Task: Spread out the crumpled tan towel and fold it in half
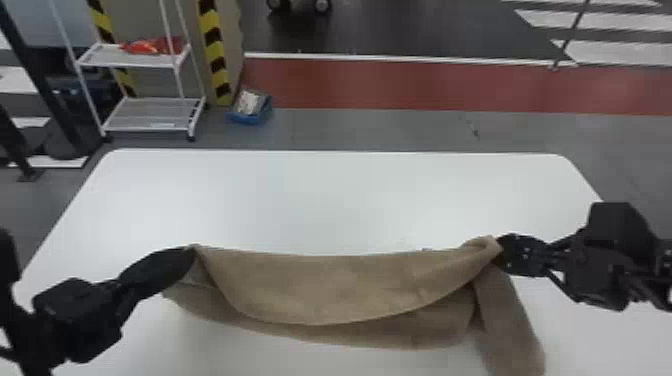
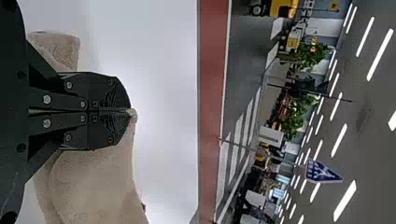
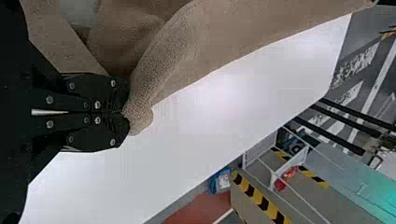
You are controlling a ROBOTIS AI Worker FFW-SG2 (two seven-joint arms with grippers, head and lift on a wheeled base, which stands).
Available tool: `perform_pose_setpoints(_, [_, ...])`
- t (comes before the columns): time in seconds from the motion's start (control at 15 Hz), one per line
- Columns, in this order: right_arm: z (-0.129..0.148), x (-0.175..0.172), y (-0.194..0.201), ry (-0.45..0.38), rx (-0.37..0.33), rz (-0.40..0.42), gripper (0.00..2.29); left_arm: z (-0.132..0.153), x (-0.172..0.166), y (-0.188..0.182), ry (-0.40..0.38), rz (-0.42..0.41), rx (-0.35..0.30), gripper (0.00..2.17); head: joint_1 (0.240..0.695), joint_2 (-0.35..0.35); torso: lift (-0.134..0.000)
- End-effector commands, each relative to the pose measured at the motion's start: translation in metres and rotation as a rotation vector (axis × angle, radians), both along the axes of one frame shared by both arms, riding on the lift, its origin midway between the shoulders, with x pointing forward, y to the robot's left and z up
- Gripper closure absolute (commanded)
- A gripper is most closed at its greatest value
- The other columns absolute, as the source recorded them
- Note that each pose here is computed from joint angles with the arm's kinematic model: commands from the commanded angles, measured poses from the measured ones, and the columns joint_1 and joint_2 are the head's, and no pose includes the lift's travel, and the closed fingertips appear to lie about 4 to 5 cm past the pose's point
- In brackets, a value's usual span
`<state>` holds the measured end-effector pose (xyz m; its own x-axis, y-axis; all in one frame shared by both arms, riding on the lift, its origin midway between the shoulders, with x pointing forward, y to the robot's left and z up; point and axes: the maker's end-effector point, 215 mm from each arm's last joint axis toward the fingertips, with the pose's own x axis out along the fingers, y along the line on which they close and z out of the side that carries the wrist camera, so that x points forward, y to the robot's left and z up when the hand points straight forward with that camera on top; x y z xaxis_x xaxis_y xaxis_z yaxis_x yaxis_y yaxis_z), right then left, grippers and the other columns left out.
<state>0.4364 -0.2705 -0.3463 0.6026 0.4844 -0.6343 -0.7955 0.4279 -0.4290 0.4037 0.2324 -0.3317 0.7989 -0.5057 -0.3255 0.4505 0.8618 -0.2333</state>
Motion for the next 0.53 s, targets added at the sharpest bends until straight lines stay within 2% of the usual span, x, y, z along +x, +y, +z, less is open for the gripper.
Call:
perform_pose_setpoints(0.0, [-0.016, 0.009, -0.016, 0.029, 0.014, -0.057, 0.9, 0.0, 0.0, -0.001, 0.001, 0.0, -0.003, 1.89, 0.695, -0.044, -0.12])
perform_pose_setpoints(0.07, [-0.018, 0.018, -0.032, 0.02, 0.031, -0.151, 0.08, -0.001, 0.0, -0.003, 0.001, -0.003, -0.004, 1.89, 0.695, -0.057, -0.12])
perform_pose_setpoints(0.13, [-0.021, 0.019, -0.042, 0.035, 0.05, -0.203, 0.0, -0.001, 0.0, -0.004, 0.001, -0.005, -0.005, 1.89, 0.695, -0.068, -0.12])
perform_pose_setpoints(0.33, [-0.021, -0.003, -0.043, 0.068, 0.083, -0.217, 0.02, -0.001, 0.0, -0.007, 0.001, -0.009, -0.007, 1.89, 0.695, -0.111, -0.12])
perform_pose_setpoints(0.47, [-0.026, -0.025, -0.042, 0.103, 0.122, -0.232, 0.02, -0.001, 0.002, -0.006, 0.001, -0.007, -0.007, 1.89, 0.695, -0.115, -0.12])
